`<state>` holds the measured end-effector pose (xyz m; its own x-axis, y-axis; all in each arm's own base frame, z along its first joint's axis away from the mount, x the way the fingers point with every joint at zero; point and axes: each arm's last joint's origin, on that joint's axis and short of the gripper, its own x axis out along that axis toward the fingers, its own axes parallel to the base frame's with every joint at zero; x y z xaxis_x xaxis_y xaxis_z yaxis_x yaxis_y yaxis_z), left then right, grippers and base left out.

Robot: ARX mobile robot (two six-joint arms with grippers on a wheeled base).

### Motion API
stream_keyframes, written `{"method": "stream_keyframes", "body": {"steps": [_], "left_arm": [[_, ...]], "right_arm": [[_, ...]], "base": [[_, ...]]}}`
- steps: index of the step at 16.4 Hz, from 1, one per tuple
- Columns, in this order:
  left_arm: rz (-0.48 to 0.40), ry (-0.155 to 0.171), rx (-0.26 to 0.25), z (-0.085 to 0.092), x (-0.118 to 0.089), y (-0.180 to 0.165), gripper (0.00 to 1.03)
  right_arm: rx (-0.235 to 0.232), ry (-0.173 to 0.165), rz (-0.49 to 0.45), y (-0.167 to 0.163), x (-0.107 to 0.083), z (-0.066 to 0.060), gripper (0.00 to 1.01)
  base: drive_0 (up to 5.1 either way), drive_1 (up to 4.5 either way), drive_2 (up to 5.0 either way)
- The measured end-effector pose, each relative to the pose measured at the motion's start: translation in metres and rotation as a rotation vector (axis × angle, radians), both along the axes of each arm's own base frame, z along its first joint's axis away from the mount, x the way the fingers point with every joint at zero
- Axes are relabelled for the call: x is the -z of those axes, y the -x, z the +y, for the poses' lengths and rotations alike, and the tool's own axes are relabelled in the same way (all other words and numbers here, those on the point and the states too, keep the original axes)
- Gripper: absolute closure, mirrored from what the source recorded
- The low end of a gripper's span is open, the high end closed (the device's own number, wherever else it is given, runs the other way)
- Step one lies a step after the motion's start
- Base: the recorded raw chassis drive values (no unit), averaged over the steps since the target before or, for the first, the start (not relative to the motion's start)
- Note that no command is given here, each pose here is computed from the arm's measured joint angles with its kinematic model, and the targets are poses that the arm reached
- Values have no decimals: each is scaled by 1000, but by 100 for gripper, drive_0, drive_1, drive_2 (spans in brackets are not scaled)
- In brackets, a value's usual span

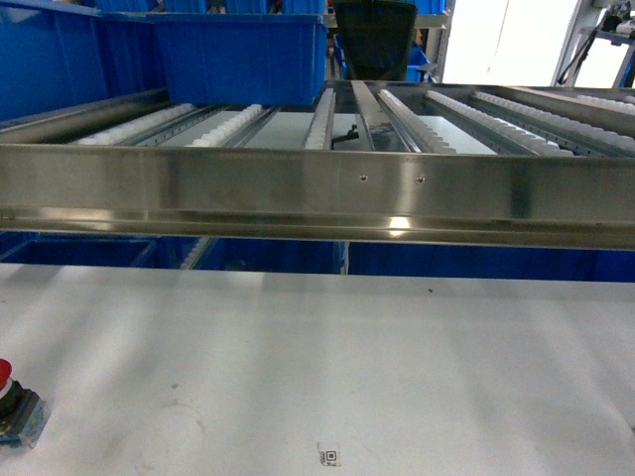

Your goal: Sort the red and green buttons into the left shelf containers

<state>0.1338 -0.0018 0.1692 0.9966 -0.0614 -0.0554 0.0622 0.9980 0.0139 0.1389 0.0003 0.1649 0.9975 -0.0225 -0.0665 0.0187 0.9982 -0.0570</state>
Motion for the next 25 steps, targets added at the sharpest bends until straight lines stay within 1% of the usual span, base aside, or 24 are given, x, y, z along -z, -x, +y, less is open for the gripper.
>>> {"method": "stream_keyframes", "body": {"steps": [1,2,3,4,5,6,7,8,10,11,13,15,17,18,20,21,25], "left_arm": [[13,-4,-16,0,-5,-10,5],[22,-14,-27,-1,-10,-22,5],[45,-23,-33,-3,-12,-33,5],[86,-28,-36,-5,-12,-43,5],[127,-38,-29,-6,-11,-53,5],[132,-56,-43,-7,-13,-63,5],[155,-64,-48,-7,-15,-72,5],[176,-86,-59,-8,-15,-78,5],[218,-107,-56,-11,-12,-83,5],[232,-123,-63,-13,-11,-84,5],[238,-143,-55,-18,-10,-84,5],[236,-152,-49,-19,-10,-84,5],[236,-159,-48,-19,-10,-84,5],[236,-159,-48,-19,-10,-84,5],[236,-159,-48,-19,-10,-84,5],[236,-159,-48,-19,-10,-84,5],[236,-159,-48,-19,-10,-84,5]], "right_arm": [[7,8,10,-14,-5,-3,3],[0,14,21,-27,-10,-6,3],[-29,15,76,-41,-12,-7,3],[-58,13,141,-52,-10,-7,3],[-88,6,205,-66,-6,-9,3],[-84,2,246,-77,-6,-13,3],[-87,-13,301,-87,-6,-16,3],[-97,-25,356,-94,-3,-18,3],[-99,-31,448,-107,6,-20,3],[-102,-24,476,-113,10,-21,3],[-101,-11,501,-120,13,-23,3],[-105,21,509,-125,20,-26,3],[-114,39,555,-129,29,-29,3],[-138,20,590,-130,33,-29,3],[-139,13,587,-134,35,-29,3],[-142,-8,606,-136,36,-29,3],[-139,-9,609,-140,38,-29,3]], "base": [[0,0,0],[0,0,0],[0,0,0],[0,0,0],[0,0,0],[0,0,0],[0,0,0],[0,0,0],[0,0,0],[0,0,0],[0,0,0],[0,0,0],[0,0,0],[0,0,0],[0,0,0],[0,0,0],[0,0,0]]}}
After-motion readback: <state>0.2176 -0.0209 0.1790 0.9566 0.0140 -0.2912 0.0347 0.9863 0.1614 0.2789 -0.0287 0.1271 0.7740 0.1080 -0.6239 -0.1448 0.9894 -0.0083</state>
